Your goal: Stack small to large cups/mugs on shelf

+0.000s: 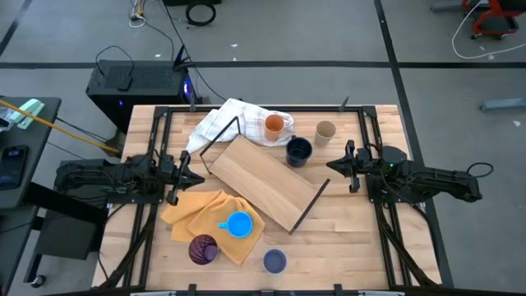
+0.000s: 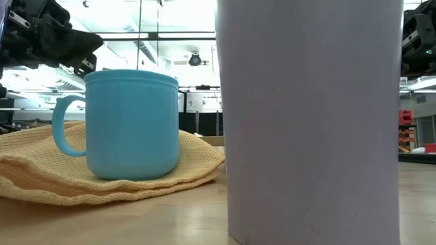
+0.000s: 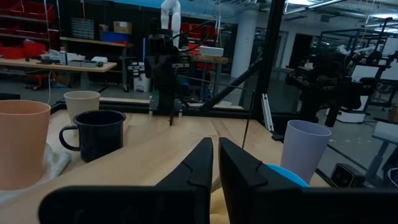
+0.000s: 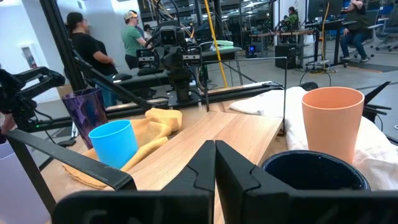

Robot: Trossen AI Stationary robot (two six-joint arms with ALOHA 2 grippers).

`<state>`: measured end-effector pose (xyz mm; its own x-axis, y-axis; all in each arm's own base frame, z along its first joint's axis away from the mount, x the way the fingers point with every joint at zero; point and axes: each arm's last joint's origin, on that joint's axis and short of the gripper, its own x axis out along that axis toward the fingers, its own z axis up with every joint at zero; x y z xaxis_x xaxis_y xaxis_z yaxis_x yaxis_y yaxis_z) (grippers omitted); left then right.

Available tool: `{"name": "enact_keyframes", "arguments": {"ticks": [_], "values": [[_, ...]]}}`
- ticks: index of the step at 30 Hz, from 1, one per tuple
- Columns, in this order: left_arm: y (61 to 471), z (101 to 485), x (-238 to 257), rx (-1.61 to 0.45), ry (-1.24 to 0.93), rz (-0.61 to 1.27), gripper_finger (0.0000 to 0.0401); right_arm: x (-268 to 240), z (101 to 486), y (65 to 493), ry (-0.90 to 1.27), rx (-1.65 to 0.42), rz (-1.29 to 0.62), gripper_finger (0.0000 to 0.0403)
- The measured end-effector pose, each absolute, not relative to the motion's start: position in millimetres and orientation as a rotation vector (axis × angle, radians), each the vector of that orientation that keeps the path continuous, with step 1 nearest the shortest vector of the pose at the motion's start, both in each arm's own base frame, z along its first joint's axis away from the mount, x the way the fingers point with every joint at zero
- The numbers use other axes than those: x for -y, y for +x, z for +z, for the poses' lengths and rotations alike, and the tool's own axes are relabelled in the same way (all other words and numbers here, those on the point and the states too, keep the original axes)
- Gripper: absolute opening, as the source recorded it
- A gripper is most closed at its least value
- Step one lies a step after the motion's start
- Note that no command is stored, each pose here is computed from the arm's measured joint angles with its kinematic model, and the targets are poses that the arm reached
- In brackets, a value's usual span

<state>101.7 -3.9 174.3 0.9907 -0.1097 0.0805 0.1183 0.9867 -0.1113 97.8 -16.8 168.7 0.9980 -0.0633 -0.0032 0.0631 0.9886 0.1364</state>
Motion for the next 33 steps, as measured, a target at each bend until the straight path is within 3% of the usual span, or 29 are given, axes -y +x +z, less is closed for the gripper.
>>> {"name": "enact_keyframes", "arguments": {"ticks": [33], "values": [[101.7, 174.2, 4.0, 0.074, -0.116, -0.115, 0.0025, 16.8, 168.7, 97.8, 0.137, 0.001, -0.063, 0.0016]]}}
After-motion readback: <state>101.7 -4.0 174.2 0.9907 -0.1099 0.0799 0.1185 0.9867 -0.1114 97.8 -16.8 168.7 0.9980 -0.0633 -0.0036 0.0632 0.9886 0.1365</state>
